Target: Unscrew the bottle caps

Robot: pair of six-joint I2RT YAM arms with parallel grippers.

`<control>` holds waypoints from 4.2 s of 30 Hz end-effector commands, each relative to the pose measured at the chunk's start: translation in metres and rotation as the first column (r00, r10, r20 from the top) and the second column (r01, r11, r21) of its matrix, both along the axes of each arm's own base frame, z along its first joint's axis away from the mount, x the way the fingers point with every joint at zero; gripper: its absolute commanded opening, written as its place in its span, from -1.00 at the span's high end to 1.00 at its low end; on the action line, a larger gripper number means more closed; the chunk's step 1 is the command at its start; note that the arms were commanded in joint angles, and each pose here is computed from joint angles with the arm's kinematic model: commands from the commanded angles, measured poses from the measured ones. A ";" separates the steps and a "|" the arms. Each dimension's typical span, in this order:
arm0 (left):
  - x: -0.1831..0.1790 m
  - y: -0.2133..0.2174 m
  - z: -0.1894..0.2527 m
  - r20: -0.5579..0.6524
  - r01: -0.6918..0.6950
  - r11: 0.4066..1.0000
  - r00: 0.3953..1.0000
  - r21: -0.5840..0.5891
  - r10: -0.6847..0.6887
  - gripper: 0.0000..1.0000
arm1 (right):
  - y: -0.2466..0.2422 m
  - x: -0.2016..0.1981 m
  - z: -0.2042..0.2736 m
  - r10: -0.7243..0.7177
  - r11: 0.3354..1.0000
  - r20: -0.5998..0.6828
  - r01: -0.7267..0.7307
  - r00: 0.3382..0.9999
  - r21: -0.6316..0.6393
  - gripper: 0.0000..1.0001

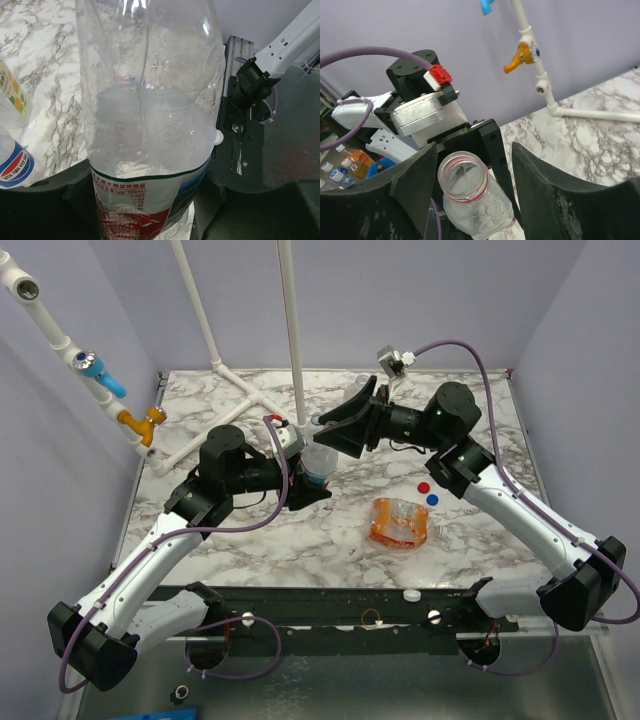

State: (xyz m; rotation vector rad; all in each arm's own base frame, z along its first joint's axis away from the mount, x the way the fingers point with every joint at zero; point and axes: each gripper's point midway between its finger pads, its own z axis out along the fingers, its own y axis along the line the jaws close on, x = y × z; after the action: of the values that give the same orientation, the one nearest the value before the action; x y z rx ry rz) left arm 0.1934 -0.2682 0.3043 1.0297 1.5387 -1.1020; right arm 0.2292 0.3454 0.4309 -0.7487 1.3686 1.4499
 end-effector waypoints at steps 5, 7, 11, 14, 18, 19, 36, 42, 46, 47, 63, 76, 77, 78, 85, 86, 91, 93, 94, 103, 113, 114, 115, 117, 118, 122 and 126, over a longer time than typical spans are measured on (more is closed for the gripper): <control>0.001 0.001 0.018 0.046 -0.005 0.999 0.999 -0.034 0.006 1.00 | 0.004 0.011 -0.013 -0.075 0.997 -0.023 0.075 0.997 -0.031 0.46; 0.001 0.001 0.017 0.046 -0.011 0.999 0.999 -0.034 0.012 0.69 | 0.002 0.014 -0.014 -0.100 0.994 -0.024 0.099 0.995 -0.035 0.66; 0.005 0.003 0.012 0.026 -0.050 0.998 0.998 -0.028 0.050 -0.97 | -0.005 0.023 -0.011 -0.173 0.983 0.014 0.174 0.985 -0.058 0.74; 0.005 0.006 0.008 0.025 -0.067 0.997 0.997 -0.026 0.067 -0.97 | -0.015 0.038 -0.014 -0.269 0.954 0.090 0.278 0.959 -0.112 0.74; 0.002 0.015 0.003 0.046 -0.091 0.996 0.995 0.008 0.090 -0.97 | -0.035 0.058 -0.032 -0.396 0.885 0.174 0.425 0.902 -0.191 0.75; 0.003 0.019 0.001 0.073 -0.109 0.994 0.992 0.026 0.107 -0.97 | -0.039 0.062 -0.037 -0.413 0.869 0.193 0.448 0.890 -0.211 0.76; 0.003 0.032 -0.006 0.022 -0.181 0.980 0.984 0.085 0.179 -0.97 | -0.080 0.116 -0.145 -0.630 0.609 0.309 0.700 0.713 -0.373 0.85; -0.002 0.029 -0.003 0.019 -0.146 0.986 0.989 0.076 0.145 -0.97 | -0.081 0.139 -0.185 -0.679 0.541 0.322 0.747 0.659 -0.387 0.89; -0.004 0.028 -0.001 0.018 -0.132 0.989 0.991 0.072 0.131 -0.97 | -0.083 0.157 -0.203 -0.714 0.503 0.319 0.773 0.624 -0.387 0.92; -0.004 0.027 -0.001 0.018 -0.128 0.989 0.992 0.071 0.127 -0.97 | -0.084 0.160 -0.208 -0.720 0.495 0.314 0.775 0.619 -0.392 0.92; -0.007 0.022 0.003 0.034 -0.078 0.995 0.997 0.068 0.075 -0.97 | -0.086 0.169 -0.262 -0.761 0.475 0.234 0.765 0.606 -0.436 0.52; -0.006 0.020 0.006 0.035 -0.071 0.996 0.997 0.061 0.069 -0.98 | -0.083 0.168 -0.244 -0.750 0.493 0.234 0.760 0.618 -0.424 -0.45; -0.006 0.020 0.006 0.035 -0.071 0.996 0.997 0.060 0.069 -0.98 | -0.083 0.167 -0.241 -0.750 0.495 0.234 0.760 0.619 -0.422 -0.48; -0.006 0.020 0.007 0.037 -0.071 0.996 0.997 0.059 0.069 -0.97 | -0.083 0.167 -0.239 -0.750 0.496 0.234 0.760 0.618 -0.420 -0.50; -0.007 0.019 0.008 0.039 -0.066 0.996 0.997 0.053 0.064 -0.97 | -0.083 0.163 -0.222 -0.748 0.515 0.228 0.761 0.624 -0.394 -0.68; -0.007 0.019 0.009 0.040 -0.065 0.997 0.997 0.052 0.063 -0.97 | -0.083 0.161 -0.219 -0.747 0.519 0.224 0.760 0.626 -0.391 -0.70; -0.007 0.019 0.010 0.044 -0.066 0.997 0.997 0.050 0.064 -0.97 | -0.089 0.148 -0.207 -0.772 0.531 0.138 0.748 0.621 -0.399 -0.87; -0.006 0.019 0.010 0.044 -0.066 0.997 0.997 0.051 0.064 -0.97 | -0.097 0.141 -0.206 -0.802 0.516 0.068 0.746 0.593 -0.422 -0.94; -0.006 0.019 0.010 0.045 -0.066 0.996 0.997 0.051 0.064 -0.97 | -0.104 0.137 -0.209 -0.826 0.490 0.030 0.744 0.563 -0.454 -0.97; -0.006 0.019 0.012 0.052 -0.066 0.997 0.997 0.050 0.064 -0.97 | -0.189 0.031 -0.291 -0.975 0.190 -0.223 0.464 -0.018 -0.865 -0.99; -0.009 0.016 0.014 0.031 -0.045 0.998 0.999 0.034 0.044 -0.98 | -0.225 -0.017 -0.326 -0.904 0.153 -0.306 0.442 -0.300 -0.884 -1.00; -0.009 0.016 0.014 0.031 -0.043 0.999 0.999 0.033 0.042 -0.97 | -0.229 -0.020 -0.330 -0.898 0.140 -0.298 0.431 -0.324 -0.891 -1.00; -0.010 0.016 0.014 0.027 -0.042 0.999 0.999 0.033 0.041 -0.98 | -0.232 -0.020 -0.333 -0.889 0.134 -0.299 0.428 -0.347 -0.894 -1.00; -0.011 0.016 0.014 0.026 -0.039 0.999 0.999 0.032 0.038 -0.97 | -0.237 -0.022 -0.340 -0.876 0.129 -0.301 0.418 -0.377 -0.899 -1.00; -0.011 0.016 0.013 0.024 -0.038 0.999 0.999 0.034 0.038 -0.97 | -0.241 -0.023 -0.344 -0.869 0.121 -0.298 0.414 -0.394 -0.902 -0.99; -0.010 0.015 0.012 0.023 -0.038 0.999 0.999 0.036 0.037 -0.98 | -0.259 -0.018 -0.356 -0.826 0.107 -0.313 0.416 -0.468 -0.903 -1.00; -0.010 0.015 0.012 0.024 -0.037 0.999 0.999 0.034 0.036 -0.97 | -0.275 -0.009 -0.361 -0.789 0.109 -0.339 0.426 -0.513 -0.898 -0.99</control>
State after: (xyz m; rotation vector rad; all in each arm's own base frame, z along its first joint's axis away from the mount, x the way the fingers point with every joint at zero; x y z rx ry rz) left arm 0.1863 -0.2497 0.3041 1.0137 1.6038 -1.0168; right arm 0.2114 0.0810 0.0697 1.2620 2.3504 0.1109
